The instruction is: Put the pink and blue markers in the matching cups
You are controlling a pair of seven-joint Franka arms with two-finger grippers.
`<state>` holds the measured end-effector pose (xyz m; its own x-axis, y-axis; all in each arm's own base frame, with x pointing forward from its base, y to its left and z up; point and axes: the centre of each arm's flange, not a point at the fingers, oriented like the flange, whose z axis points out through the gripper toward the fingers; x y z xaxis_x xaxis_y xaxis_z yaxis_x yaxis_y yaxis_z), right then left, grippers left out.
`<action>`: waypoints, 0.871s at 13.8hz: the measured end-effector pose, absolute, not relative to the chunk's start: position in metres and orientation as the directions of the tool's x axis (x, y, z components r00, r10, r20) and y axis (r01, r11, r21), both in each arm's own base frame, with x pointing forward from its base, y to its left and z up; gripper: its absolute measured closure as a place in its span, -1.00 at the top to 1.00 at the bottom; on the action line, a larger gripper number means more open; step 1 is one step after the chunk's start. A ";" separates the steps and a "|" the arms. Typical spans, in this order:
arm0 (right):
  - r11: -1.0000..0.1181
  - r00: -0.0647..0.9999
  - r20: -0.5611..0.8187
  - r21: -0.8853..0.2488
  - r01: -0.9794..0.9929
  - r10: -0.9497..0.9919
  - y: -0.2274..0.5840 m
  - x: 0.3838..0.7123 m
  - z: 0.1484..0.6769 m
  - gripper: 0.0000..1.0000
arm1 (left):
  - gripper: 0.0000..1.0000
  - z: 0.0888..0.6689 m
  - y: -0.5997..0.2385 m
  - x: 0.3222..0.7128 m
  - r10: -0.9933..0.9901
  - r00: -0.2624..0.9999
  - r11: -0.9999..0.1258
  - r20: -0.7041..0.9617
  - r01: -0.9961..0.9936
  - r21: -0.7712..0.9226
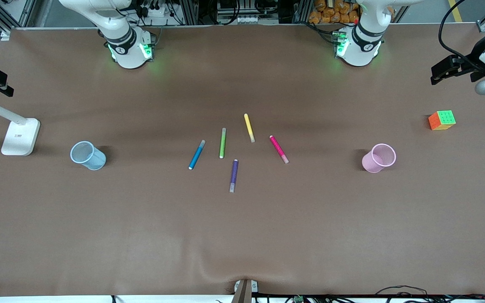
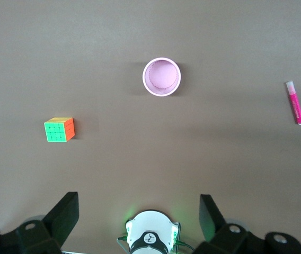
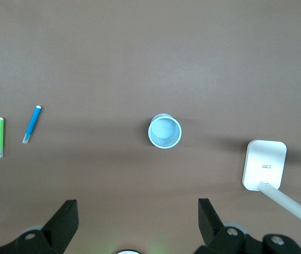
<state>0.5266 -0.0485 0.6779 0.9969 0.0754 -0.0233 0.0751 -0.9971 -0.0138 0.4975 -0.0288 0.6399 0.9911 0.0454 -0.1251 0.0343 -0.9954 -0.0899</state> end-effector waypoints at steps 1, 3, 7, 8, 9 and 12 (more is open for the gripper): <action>-0.997 0.997 -0.023 -0.014 0.075 0.075 -0.048 0.527 0.678 1.00 | 1.00 0.639 -0.029 0.497 0.045 0.991 -0.995 -0.126 0.034 -0.090; -0.997 0.997 -0.023 -0.014 0.075 0.075 -0.049 0.527 0.678 1.00 | 1.00 0.639 -0.029 0.497 0.045 0.991 -0.995 -0.127 0.034 -0.090; -0.997 0.997 -0.023 -0.014 0.075 0.075 -0.049 0.527 0.678 1.00 | 1.00 0.638 -0.029 0.497 0.045 0.991 -0.995 -0.128 0.034 -0.090; -0.997 0.997 -0.023 -0.014 0.075 0.075 -0.049 0.527 0.678 1.00 | 1.00 0.638 -0.029 0.497 0.045 0.991 -0.995 -0.128 0.034 -0.090; -0.997 0.997 -0.024 -0.014 0.075 0.075 -0.049 0.527 0.678 1.00 | 1.00 0.638 -0.029 0.497 0.045 0.991 -0.995 -0.129 0.034 -0.090; -0.997 0.997 -0.024 -0.014 0.074 0.075 -0.049 0.526 0.678 1.00 | 1.00 0.637 -0.029 0.497 0.045 0.990 -0.995 -0.130 0.034 -0.090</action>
<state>0.5264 -0.0490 0.6779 0.9969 0.0745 -0.0240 0.0742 -0.9971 -0.0139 0.4974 -0.0288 0.6375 0.9904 0.0454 -0.1303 0.0337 -0.9953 -0.0904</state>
